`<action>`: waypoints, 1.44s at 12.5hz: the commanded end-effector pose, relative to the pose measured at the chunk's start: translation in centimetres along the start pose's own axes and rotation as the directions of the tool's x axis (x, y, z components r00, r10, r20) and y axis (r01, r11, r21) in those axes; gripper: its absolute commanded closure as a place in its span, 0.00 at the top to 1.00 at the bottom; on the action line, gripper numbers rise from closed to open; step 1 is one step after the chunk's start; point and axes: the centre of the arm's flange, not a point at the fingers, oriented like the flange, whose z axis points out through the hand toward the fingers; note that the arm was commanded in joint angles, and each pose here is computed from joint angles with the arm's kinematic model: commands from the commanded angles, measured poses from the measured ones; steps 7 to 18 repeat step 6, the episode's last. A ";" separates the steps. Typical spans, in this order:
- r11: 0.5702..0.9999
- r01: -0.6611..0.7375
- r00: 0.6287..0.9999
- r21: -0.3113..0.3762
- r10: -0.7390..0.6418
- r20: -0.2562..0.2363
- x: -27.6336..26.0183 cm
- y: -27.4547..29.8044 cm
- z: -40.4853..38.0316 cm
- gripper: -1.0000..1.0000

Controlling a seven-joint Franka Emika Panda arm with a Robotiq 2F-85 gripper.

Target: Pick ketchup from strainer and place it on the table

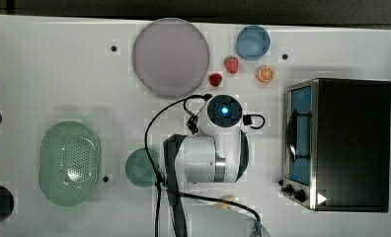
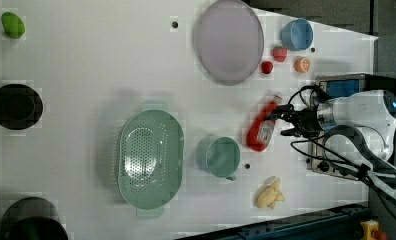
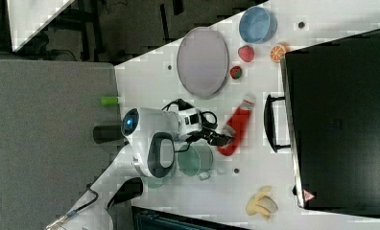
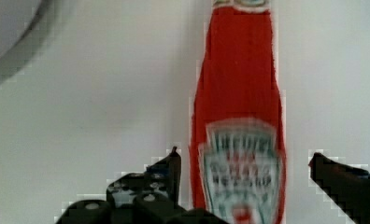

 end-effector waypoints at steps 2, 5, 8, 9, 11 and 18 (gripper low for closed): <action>0.999 0.027 0.990 0.042 -0.021 -0.141 1.4 -1.0 -6.9 1.00; 0.993 -0.044 0.978 0.105 0.065 -0.200 1.3 -2.3 -14.1 1.00; 0.992 -0.066 0.977 0.110 0.086 -0.193 1.0 -2.6 -16.3 1.00; 0.992 -0.066 0.977 0.110 0.086 -0.193 1.0 -2.6 -16.3 1.00; 0.992 -0.066 0.977 0.110 0.086 -0.193 1.0 -2.6 -16.3 1.00; 0.992 -0.066 0.977 0.110 0.086 -0.193 1.0 -2.6 -16.3 1.00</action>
